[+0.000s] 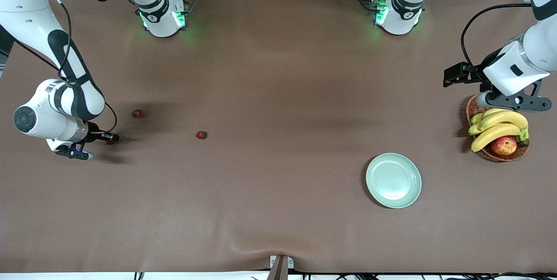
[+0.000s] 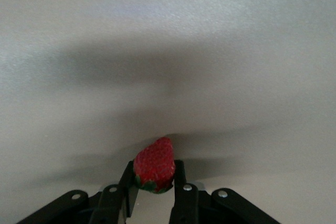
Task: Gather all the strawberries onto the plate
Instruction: 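Reach the right gripper down and grasp a red strawberry, then carry the strawberry to mid-table with the right gripper while the left gripper approaches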
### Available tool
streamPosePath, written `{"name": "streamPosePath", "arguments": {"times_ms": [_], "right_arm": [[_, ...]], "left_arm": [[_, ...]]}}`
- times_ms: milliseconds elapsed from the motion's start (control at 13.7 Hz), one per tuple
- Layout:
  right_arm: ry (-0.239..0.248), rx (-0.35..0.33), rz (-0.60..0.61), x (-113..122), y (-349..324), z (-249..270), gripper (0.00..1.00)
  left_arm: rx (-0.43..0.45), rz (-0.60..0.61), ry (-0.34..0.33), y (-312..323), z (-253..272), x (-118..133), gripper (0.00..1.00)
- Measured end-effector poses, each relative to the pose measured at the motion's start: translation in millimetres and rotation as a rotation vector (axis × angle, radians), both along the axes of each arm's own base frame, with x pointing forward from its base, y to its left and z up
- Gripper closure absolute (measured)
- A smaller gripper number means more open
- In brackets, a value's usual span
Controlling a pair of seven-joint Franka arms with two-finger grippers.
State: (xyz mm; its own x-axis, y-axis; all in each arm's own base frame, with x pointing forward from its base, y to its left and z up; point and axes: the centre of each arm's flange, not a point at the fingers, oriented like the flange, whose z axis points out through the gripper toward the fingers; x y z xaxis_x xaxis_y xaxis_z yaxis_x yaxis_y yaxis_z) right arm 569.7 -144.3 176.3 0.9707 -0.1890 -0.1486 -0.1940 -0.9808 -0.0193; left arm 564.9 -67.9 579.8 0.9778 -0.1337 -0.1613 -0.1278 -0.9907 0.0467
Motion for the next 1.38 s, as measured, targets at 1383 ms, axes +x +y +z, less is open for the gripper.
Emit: {"name": "streamPosePath", "arguments": {"times_ms": [1383], "right_arm": [[0.295, 0.177, -0.415, 70, 223, 143, 0.69]], "left_arm": [[0.009, -0.008, 0.011, -48, -30, -5, 0.00]]}}
